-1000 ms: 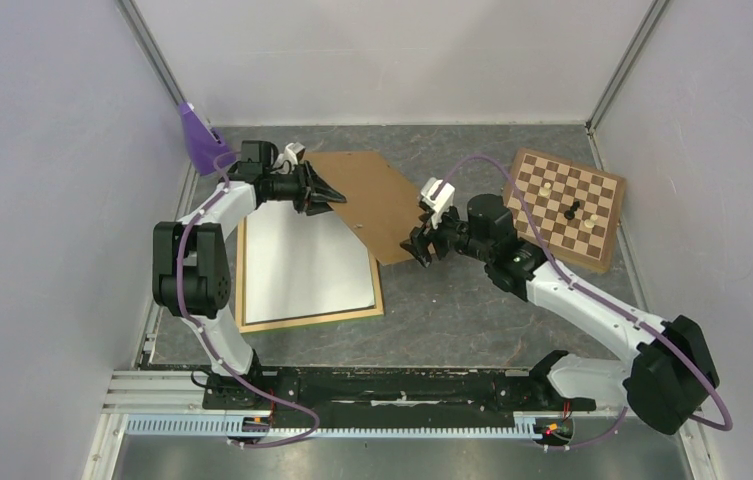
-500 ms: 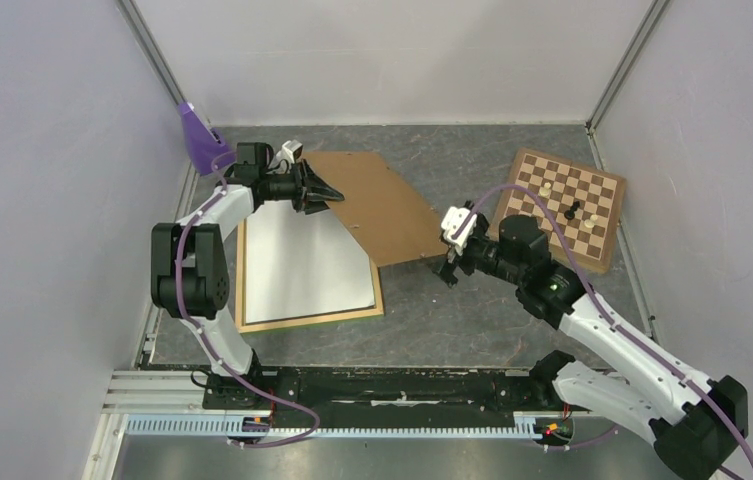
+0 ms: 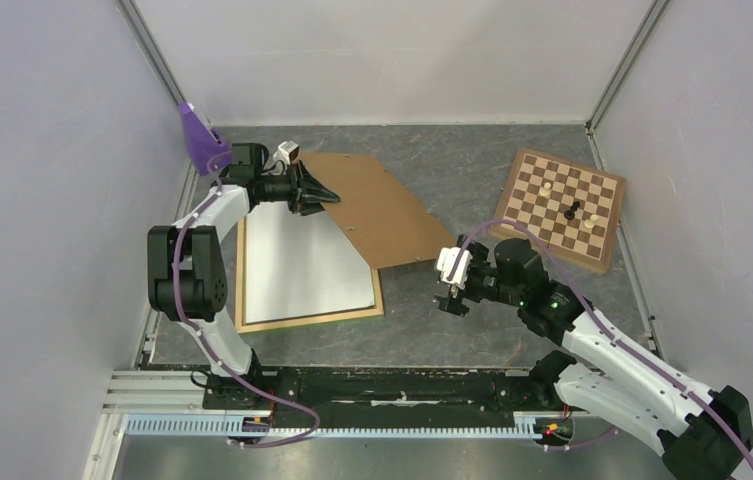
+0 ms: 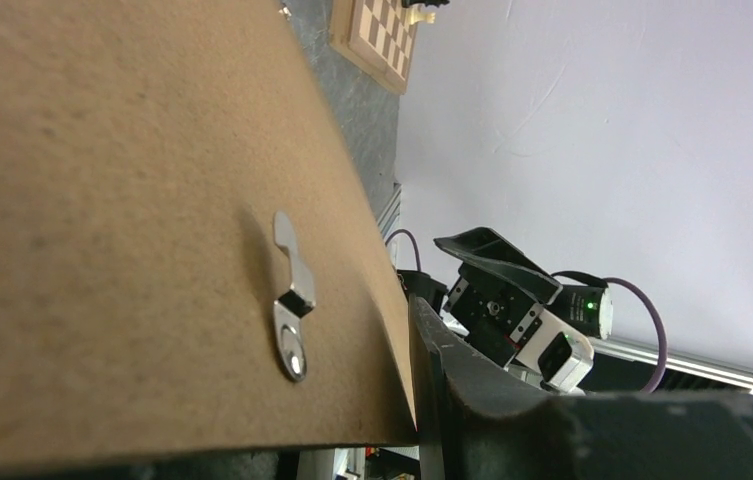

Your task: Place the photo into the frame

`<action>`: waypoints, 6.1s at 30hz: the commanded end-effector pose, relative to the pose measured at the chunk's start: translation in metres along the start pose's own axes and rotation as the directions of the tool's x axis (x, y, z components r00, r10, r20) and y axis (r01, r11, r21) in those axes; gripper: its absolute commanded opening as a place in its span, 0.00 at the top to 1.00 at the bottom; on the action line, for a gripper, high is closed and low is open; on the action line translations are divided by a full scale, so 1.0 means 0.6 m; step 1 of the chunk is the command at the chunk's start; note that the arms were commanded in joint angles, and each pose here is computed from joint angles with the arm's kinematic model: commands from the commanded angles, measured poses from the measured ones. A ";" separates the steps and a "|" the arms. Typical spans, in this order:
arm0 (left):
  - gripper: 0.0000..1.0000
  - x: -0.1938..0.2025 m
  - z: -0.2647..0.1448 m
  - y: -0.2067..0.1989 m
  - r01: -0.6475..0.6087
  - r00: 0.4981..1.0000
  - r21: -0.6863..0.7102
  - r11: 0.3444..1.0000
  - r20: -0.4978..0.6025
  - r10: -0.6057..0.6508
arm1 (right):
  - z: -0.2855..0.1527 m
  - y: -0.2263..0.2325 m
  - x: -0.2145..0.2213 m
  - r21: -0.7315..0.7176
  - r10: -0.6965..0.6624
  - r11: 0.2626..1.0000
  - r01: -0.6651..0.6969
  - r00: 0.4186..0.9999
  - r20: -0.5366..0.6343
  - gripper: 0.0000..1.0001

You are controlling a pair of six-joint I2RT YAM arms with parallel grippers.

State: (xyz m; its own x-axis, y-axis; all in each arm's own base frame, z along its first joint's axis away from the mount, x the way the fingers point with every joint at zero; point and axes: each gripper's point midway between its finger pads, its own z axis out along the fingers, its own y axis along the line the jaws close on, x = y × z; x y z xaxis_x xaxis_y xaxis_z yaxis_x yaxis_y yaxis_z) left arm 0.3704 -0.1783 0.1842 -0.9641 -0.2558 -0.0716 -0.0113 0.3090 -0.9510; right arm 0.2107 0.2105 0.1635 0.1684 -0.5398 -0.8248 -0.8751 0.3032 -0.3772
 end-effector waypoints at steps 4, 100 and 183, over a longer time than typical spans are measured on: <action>0.98 0.006 -0.055 0.019 -0.032 0.999 -0.072 0.997 0.005 0.032 | 0.008 -0.026 -0.011 0.068 -0.050 0.997 0.048 0.999 0.020 0.02; 0.98 -0.017 -0.188 0.077 -0.240 0.968 0.005 0.971 0.076 0.239 | 0.047 0.009 0.047 0.036 0.056 0.998 -0.055 0.998 -0.031 0.05; 0.98 0.002 -0.322 0.231 -0.277 0.958 -0.301 0.912 -0.160 0.238 | 0.371 -0.099 0.000 0.156 -0.134 0.972 0.174 0.961 -0.241 0.20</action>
State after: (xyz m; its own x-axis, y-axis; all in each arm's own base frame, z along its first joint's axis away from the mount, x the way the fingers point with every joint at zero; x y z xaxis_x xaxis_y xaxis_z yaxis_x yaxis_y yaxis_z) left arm 0.3138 0.0183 0.1293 -0.9802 -0.1682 -0.1047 0.0057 0.5041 -0.8636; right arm 0.3453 0.3577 0.0723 0.1471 -0.7734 -0.6166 -0.7858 0.2871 -0.5477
